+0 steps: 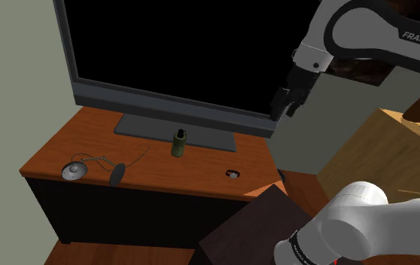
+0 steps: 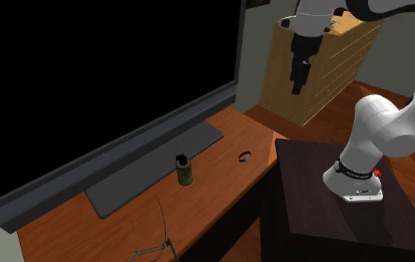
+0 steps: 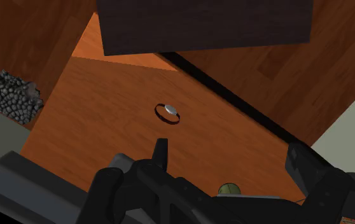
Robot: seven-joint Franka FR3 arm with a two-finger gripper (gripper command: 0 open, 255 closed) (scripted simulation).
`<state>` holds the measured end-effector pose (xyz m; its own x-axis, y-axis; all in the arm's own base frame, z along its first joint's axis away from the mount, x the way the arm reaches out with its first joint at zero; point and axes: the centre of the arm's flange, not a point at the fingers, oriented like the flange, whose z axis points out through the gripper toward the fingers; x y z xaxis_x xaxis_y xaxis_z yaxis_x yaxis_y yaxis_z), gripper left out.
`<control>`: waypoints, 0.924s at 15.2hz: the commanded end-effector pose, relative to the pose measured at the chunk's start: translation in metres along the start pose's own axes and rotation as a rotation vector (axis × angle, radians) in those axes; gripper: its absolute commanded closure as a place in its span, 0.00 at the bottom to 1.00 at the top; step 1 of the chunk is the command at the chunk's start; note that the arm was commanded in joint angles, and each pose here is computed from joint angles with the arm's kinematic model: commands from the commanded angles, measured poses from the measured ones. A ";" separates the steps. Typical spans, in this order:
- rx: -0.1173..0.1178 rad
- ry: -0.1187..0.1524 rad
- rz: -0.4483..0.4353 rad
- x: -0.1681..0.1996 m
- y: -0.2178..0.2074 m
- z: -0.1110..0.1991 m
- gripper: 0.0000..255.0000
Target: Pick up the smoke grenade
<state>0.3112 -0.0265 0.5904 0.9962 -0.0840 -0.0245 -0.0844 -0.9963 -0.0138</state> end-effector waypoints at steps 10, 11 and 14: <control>-0.009 0.018 0.028 0.083 -0.035 0.075 0.00; -0.010 0.020 0.031 0.092 -0.039 0.083 0.00; -0.013 0.026 0.040 0.121 -0.050 0.108 0.00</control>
<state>0.4213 0.0127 0.4886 0.9927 -0.1209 -0.0033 -0.1209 -0.9927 -0.0009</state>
